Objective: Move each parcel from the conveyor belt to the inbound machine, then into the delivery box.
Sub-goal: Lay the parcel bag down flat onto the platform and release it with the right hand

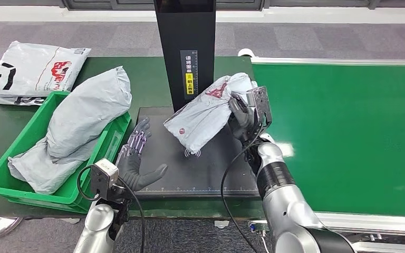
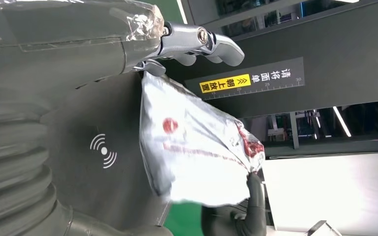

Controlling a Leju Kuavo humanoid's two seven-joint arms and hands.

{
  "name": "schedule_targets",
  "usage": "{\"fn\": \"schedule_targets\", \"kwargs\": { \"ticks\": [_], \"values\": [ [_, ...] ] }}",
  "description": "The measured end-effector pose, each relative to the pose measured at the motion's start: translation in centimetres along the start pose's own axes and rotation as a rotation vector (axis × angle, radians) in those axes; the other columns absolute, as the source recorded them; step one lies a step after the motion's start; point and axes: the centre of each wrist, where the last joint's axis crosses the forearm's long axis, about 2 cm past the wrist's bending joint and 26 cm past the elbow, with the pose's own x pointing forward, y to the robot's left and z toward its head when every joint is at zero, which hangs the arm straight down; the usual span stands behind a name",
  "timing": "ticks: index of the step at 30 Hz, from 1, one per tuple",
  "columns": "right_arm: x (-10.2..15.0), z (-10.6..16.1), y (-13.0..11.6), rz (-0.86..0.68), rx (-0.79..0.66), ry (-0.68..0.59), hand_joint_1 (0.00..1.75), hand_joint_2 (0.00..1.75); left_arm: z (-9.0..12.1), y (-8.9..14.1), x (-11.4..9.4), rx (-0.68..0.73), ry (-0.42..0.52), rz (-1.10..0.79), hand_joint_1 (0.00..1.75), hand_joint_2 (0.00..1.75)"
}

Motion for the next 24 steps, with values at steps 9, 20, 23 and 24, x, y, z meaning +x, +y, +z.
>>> {"fn": "schedule_targets", "kwargs": {
  "ticks": [9, 20, 23, 24],
  "values": [
    [-1.3, 0.1, 2.2, -0.001, 0.043, 0.043, 0.47, 1.75, 0.0, -0.1, 0.0, 0.000, 0.001, -0.002, 0.00, 1.75],
    [-2.7, 0.7, 3.5, -0.027, 0.009, 0.086, 0.00, 1.75, -0.2, -0.2, 0.2, 0.003, 0.009, -0.002, 0.00, 1.75],
    [-3.1, 1.0, 3.6, -0.028, 0.006, 0.096, 0.00, 1.75, -0.4, -0.3, 0.2, 0.002, 0.007, -0.002, 0.00, 1.75],
    [-3.3, 1.1, 3.6, -0.027, 0.007, 0.100, 0.00, 1.75, -0.5, -0.3, 0.2, 0.001, 0.006, -0.002, 0.00, 1.75]
  ]
}}
